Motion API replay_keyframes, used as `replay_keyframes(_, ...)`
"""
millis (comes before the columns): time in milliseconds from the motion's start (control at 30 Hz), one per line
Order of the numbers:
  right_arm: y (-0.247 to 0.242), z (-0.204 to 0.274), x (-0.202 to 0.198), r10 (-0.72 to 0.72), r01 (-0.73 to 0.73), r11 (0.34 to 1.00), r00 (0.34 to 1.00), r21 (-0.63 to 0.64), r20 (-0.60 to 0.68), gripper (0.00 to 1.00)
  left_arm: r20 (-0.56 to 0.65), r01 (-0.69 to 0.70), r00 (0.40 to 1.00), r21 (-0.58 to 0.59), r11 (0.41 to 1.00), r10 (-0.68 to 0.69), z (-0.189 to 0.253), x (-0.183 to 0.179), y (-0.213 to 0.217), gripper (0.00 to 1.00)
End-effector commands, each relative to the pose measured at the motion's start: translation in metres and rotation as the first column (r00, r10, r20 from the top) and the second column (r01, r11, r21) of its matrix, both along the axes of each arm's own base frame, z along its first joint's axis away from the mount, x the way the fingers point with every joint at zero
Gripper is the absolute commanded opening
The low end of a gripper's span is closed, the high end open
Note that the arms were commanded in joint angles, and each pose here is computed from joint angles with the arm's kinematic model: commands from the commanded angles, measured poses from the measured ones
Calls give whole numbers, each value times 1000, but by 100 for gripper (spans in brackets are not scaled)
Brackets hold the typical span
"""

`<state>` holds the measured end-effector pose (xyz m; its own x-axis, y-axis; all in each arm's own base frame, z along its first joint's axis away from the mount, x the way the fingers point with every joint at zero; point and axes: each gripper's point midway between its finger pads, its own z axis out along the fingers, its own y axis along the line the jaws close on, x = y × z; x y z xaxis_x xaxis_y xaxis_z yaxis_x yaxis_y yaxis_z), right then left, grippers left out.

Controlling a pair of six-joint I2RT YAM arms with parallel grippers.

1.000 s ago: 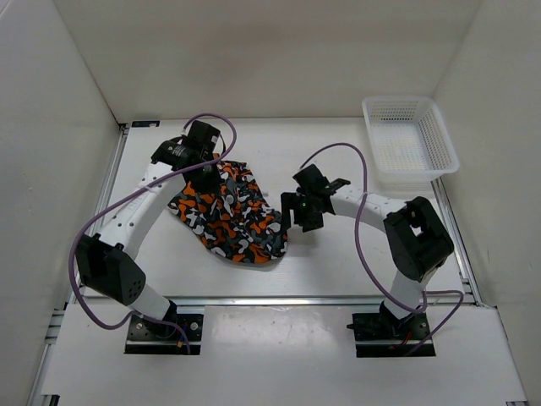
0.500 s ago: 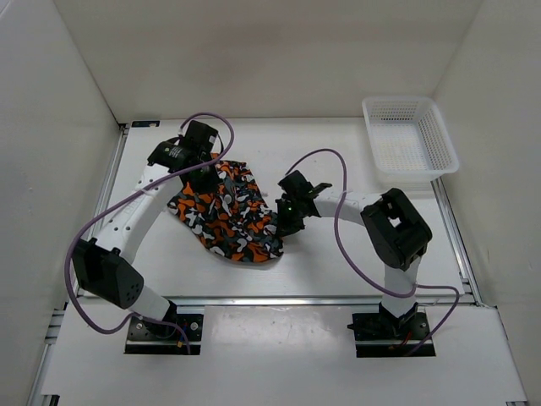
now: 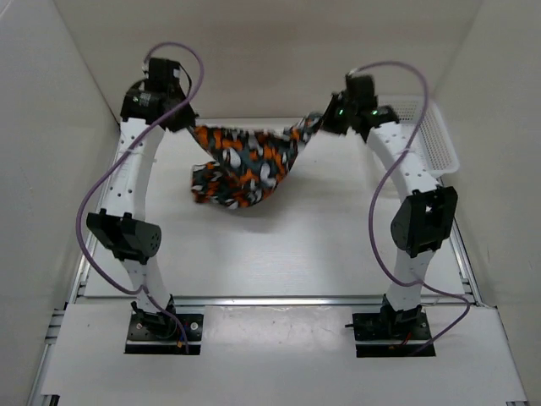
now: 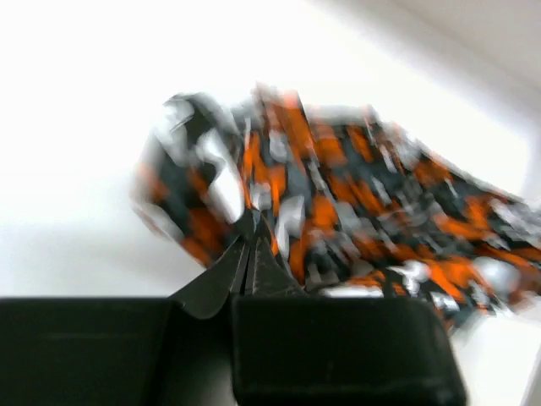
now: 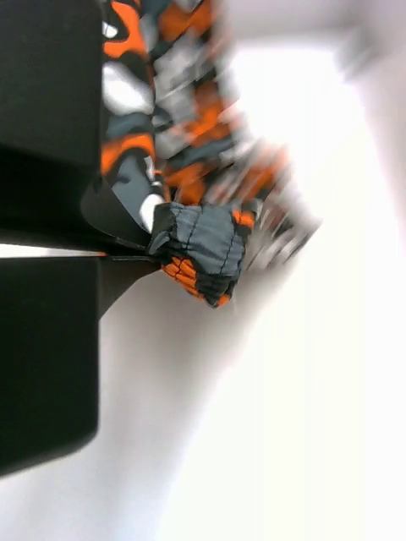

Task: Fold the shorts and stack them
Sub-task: Flatten the shorts out

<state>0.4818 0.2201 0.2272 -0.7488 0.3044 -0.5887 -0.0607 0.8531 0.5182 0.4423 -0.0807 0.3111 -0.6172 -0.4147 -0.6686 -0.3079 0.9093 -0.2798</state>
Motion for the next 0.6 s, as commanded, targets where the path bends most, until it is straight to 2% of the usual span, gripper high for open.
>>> replay_keyframes(0,-28,125,7,-69,55,996,969,64,239,0,265,35,964,-39,999,-24,108,-5,13,10)
replay_keyframes(67,-42,168,-5,-96,66,993,937,99,337,0,345,28,939,-77,997,0,140,-18,17,10)
replay_keyframes(100,-47,176,-10,-116,85,991,926,100,360,0,412,34,911,-85,996,4,160,-33,19,10)
replay_keyframes(133,-51,161,-15,-117,97,992,934,78,338,0,433,33,901,-96,995,12,164,-40,20,10)
replay_keyframes(167,-57,176,-31,-131,105,990,917,90,377,0,447,35,895,-98,995,13,164,-47,21,10)
replay_keyframes(200,-59,170,-39,-130,105,991,921,86,368,0,418,29,908,-103,994,17,146,-63,23,10)
replay_keyframes(233,-64,127,-46,-129,122,992,947,41,295,0,414,28,910,-102,994,17,138,-68,23,10)
replay_keyframes(267,-71,127,-63,-146,143,989,940,33,308,0,387,20,922,-115,993,27,124,-74,24,10)
replay_keyframes(300,-72,113,-72,-159,158,987,943,29,292,0,272,2,962,-107,994,27,74,-78,24,10)
replay_keyframes(333,-78,54,-87,-168,174,985,968,-17,186,0,275,-9,960,-130,991,45,67,-92,25,10)
replay_keyframes(400,-90,28,-120,-218,226,973,962,-35,164,0,215,12,976,-155,988,21,27,-107,8,10)
replay_keyframes(433,-95,24,-138,-237,246,969,954,-30,185,0,107,-25,993,-181,983,45,-25,-126,6,13)
replay_keyframes(467,-98,-31,-164,-237,243,968,968,-70,77,1,50,-19,998,-208,978,30,-53,-137,-2,45)
replay_keyframes(500,-102,-49,-178,-245,248,966,969,-79,46,15,21,-12,1000,-229,973,17,-75,-144,-8,68)
replay_keyframes(533,-102,-67,-194,-241,241,967,970,-87,9,26,-106,-50,994,-221,974,27,-127,-164,-6,83)
replay_keyframes(567,-108,-89,-217,-270,266,961,962,-80,-42,38,-152,-82,987,-239,968,46,-143,-173,-7,89)
